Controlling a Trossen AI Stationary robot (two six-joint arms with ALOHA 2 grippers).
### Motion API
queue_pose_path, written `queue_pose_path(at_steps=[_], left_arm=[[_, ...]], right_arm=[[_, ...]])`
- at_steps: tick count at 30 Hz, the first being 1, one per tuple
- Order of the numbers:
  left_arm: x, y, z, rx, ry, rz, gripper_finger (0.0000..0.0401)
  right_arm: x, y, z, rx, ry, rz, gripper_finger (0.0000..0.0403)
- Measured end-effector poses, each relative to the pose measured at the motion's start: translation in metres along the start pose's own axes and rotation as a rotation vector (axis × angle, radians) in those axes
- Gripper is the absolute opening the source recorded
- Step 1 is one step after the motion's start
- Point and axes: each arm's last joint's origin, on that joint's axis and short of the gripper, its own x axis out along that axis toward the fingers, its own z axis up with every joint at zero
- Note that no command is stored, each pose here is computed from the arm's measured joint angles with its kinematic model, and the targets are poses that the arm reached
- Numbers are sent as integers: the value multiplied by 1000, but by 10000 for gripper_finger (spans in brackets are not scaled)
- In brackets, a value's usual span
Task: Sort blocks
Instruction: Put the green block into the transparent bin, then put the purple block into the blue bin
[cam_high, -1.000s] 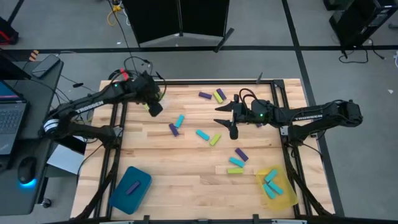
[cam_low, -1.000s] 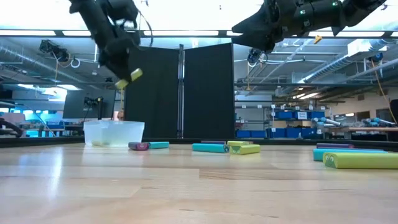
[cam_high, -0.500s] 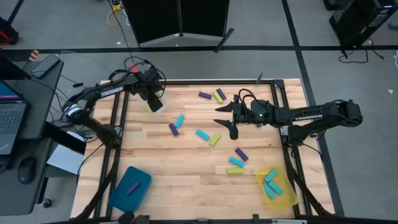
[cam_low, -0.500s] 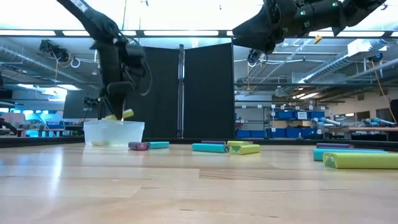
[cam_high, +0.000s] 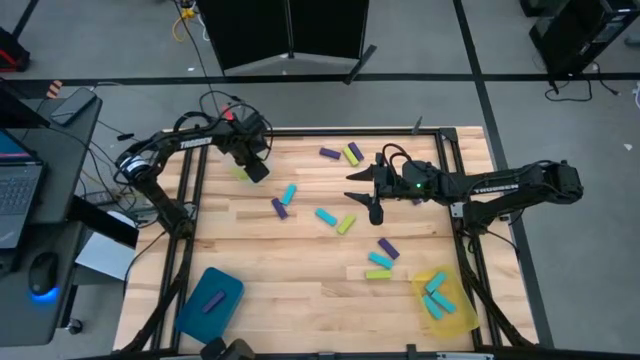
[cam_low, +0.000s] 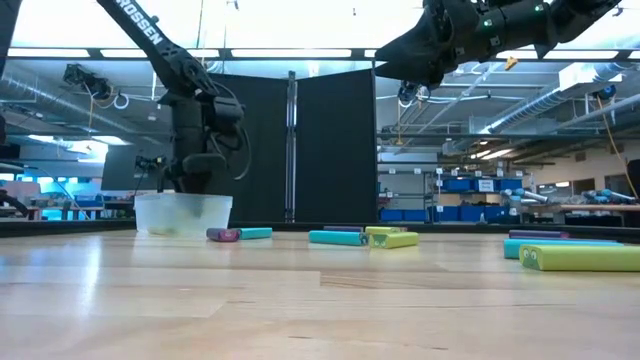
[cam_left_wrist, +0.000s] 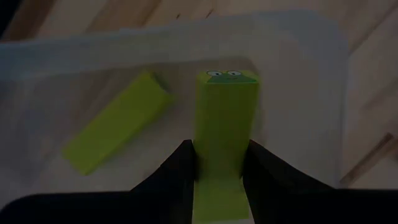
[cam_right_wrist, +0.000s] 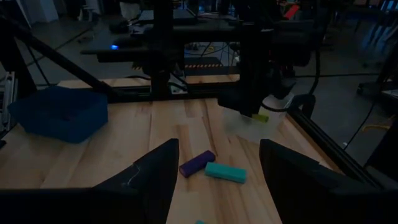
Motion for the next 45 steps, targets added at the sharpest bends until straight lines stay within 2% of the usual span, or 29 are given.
queue_pose_path(at_steps=[2,7,10,15,21,25,29,33,37,45], left_arm=[[0,-1,1,6,-12,-2,126],[0,-6,2,43,-13,-5,203],[-2,-10,3,58,-36,-4,220],[-23,-19,3,78,-147,-2,214],[-52,-39,-11,83,-414,-25,198],[-62,-57,-25,104,-603,-89,197],[-62,-77,-39,146,-763,-187,197],[-57,-95,-52,196,-867,-263,197],[-54,-108,-59,242,-923,-310,198],[-52,-118,-64,284,-955,-346,198]], right_arm=[[0,0,0,0,0,0,234],[0,0,0,0,1,0,236],[0,-1,0,15,2,-23,236],[0,-7,-6,75,55,-98,238],[-2,-28,-23,177,208,-309,237],[7,-44,-32,192,268,-359,236],[28,-67,-39,181,339,-341,237],[54,-94,-47,155,406,-275,241],[80,-121,-49,117,466,-240,248],[127,-161,-58,50,722,-197,255]])
